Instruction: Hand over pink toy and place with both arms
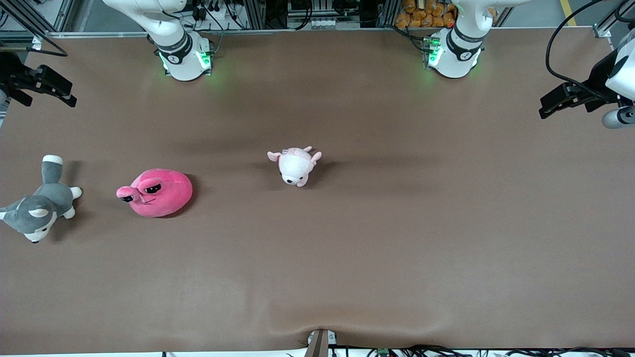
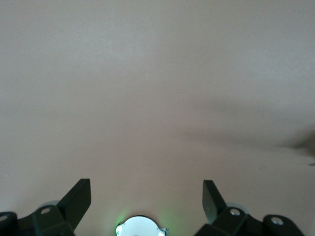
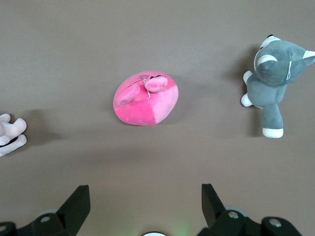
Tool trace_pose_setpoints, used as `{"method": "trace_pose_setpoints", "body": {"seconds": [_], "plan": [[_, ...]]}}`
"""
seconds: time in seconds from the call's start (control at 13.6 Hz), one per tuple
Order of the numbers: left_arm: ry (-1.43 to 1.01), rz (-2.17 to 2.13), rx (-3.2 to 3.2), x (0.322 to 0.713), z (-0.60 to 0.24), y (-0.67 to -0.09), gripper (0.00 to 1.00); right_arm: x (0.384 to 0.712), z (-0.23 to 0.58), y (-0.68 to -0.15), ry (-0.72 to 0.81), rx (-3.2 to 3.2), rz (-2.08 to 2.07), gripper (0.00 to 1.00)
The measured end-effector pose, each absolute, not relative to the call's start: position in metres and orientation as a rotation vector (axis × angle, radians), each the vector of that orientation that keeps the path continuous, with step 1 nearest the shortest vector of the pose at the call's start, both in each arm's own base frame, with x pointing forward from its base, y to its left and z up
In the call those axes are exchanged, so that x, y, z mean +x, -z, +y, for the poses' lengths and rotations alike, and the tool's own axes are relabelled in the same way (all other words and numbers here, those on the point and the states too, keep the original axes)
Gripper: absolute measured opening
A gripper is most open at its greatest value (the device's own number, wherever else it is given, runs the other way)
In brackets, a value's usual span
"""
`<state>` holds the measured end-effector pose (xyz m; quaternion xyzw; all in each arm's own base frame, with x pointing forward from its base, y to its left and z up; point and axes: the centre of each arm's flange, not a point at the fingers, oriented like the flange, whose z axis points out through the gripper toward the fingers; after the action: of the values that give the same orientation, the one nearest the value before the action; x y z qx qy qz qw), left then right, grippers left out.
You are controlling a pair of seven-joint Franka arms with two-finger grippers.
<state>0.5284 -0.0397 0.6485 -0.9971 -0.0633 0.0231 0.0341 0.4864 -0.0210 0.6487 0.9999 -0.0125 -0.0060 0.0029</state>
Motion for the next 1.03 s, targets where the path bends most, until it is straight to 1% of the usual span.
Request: {"method": "trace_pose_setpoints", "body": {"seconds": [1.03], "plan": [[-0.071, -0.189, -3.067, 0.528, -0.04, -0.649, 1.0, 0.497, -0.021, -0.635, 0.046, 3.136, -0.036, 1.0]]}}
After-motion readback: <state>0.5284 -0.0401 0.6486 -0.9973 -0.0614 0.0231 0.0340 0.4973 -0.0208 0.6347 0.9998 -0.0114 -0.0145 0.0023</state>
